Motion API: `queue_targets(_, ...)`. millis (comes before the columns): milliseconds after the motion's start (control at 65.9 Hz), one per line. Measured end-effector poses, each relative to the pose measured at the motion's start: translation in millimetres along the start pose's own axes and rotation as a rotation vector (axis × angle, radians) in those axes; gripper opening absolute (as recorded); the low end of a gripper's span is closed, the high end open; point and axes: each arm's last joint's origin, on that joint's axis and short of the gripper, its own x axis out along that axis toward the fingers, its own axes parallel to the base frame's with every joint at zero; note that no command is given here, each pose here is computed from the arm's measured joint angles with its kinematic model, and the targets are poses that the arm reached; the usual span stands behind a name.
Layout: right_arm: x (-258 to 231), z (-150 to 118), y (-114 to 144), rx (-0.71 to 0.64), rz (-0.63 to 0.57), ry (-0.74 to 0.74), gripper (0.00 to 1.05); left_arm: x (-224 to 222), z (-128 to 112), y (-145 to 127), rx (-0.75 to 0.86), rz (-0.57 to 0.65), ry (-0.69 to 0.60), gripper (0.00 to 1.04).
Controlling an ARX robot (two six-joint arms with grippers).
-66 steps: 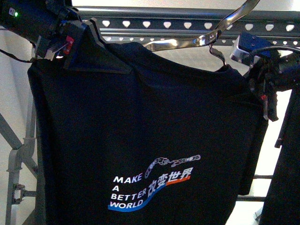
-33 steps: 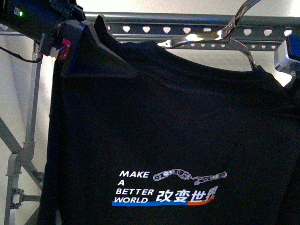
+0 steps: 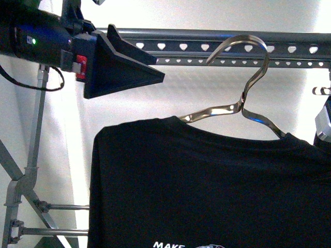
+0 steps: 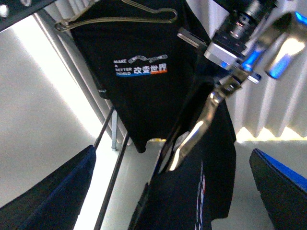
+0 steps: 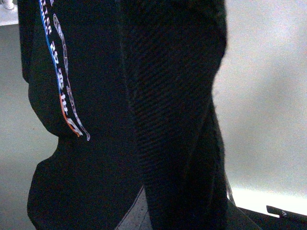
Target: Hang clothes on hanger
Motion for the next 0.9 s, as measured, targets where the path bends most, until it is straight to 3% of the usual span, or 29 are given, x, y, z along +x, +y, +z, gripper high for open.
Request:
queue_targets(76, -1.9, -0.6, 1.6, 0.003, -0.003, 0.005, 0.1, 1.0, -12.6, 3.6, 0.001, 0.092, -0.029, 0.98)
queue_targets(213, -11.8, 2.3, 2.9, 0.052, -0.022, -0.009, 0.1, -12.7, -27.1, 5.3, -0.126, 0.405, -0.187, 0.98)
queue_targets(304, -21.8, 6.7, 8.7, 0.141, -0.021, -0.039, 0.1, -45.1, 10.7, -8.7, -0.02, 0.616, -0.448, 0.98)
queue_targets(349, -25.2, 8.7, 12.9, 0.177, -0.018, -0.051, 0.1, -62.6, 34.0, -18.0, 0.006, 0.709, -0.492, 0.98)
queue_targets(425, -29.3, 10.6, 18.8, 0.225, -0.015, -0.059, 0.1, -80.4, 51.2, -26.5, -0.034, 0.807, -0.507, 0.98)
queue_targets(471, -32.4, 12.2, 24.1, 0.267, -0.014, -0.059, 0.1, -90.1, 54.2, -32.2, -0.095, 0.898, -0.492, 0.98)
queue_targets(592, -35.3, 13.7, 34.0, 0.349, -0.01, -0.03, 0.1, -100.3, 32.5, -42.1, -0.206, 1.042, -0.407, 0.97)
queue_targets(653, -36.9, 15.0, 38.8, 0.382, -0.007, -0.013, 0.1, -103.4, 21.8, -49.4, -0.344, 1.231, -0.221, 0.87)
queue_targets(698, -38.6, 17.2, 41.7, 0.401, -0.006, -0.002, 0.1, -104.8, 11.9, -65.6, -0.404, 1.29, -0.088, 0.79)
queue_targets(789, -42.1, 21.5, 48.0, 0.446, -0.006, 0.011, 0.09, -105.0, -7.1, -100.7, -0.447, 1.307, 0.034, 0.65)
queue_targets(896, -51.5, 30.6, 53.1, 0.51, -0.03, 0.009, 0.09, -98.0, -20.0, -130.8, -0.44, 1.308, 0.067, 0.49)
